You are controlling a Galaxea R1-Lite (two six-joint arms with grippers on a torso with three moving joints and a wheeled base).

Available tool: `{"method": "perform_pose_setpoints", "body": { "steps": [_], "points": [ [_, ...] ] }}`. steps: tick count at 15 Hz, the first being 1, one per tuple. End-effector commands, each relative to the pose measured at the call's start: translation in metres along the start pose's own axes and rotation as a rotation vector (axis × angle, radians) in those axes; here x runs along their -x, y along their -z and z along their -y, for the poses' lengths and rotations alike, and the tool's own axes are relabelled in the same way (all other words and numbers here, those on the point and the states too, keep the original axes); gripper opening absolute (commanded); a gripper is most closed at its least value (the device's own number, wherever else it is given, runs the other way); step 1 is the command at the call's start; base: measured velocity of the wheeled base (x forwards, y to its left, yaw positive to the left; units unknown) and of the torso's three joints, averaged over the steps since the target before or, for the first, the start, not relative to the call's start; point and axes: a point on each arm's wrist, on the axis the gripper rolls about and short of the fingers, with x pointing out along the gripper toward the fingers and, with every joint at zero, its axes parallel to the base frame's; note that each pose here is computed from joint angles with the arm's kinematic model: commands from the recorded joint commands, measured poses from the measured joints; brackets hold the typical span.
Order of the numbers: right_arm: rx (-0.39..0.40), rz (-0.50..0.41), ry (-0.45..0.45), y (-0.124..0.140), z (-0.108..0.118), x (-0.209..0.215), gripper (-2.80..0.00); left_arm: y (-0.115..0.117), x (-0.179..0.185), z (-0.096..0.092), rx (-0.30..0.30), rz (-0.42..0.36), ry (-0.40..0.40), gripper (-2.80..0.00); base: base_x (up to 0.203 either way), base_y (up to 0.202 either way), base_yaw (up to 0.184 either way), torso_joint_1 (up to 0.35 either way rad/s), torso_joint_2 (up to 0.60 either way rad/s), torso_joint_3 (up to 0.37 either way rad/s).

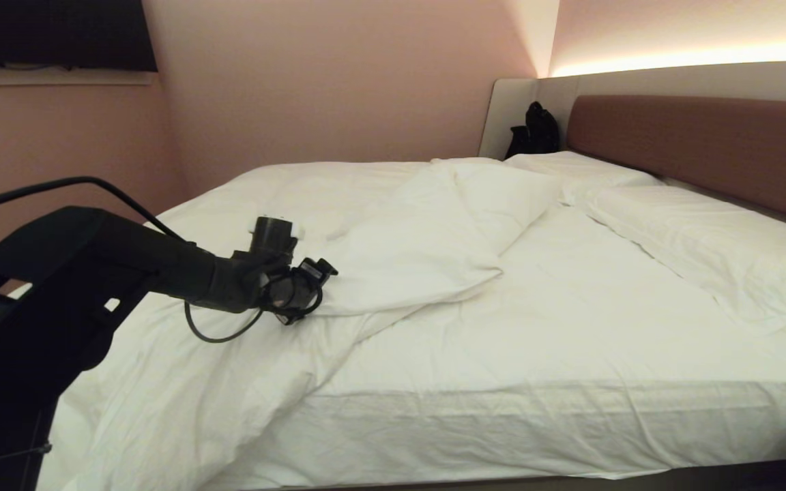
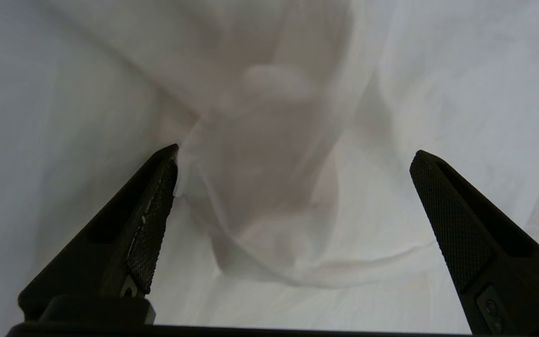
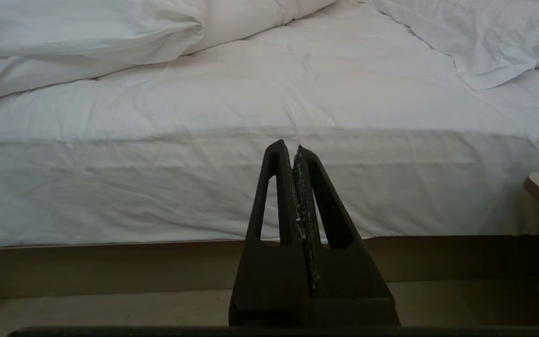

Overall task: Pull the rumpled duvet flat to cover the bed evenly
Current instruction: Hold the folded corner of the quilt

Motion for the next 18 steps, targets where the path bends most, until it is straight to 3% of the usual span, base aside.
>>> {"method": "perform_pose_setpoints", "body": {
  "steps": [1,7,9,18],
  "points": [
    [0.001,-0.001,-0.001,0.0,0.0,0.0,-2.8,0.0,-0.018,-0.002,0.006,0.025,-0.016,0.0,0.0,0.0,0.0,0.0,0.0,0.0],
    [0.001,-0.001,-0.001,0.0,0.0,0.0,-2.8,-0.004,-0.02,0.004,0.01,0.032,-0.032,0.0,0.0,0.0,0.0,0.0,0.0,0.0],
    [0.001,-0.001,-0.001,0.0,0.0,0.0,-2.8,-0.001,-0.034,-0.003,0.007,0.066,-0.074,0.0,0.0,0.0,0.0,0.0,0.0,0.0],
    [0.001,-0.001,0.001,0.0,0.0,0.0,-2.8,-0.009,-0.057,0.011,0.008,0.141,-0.091,0.0,0.0,0.0,0.0,0.0,0.0,0.0]
  ]
}}
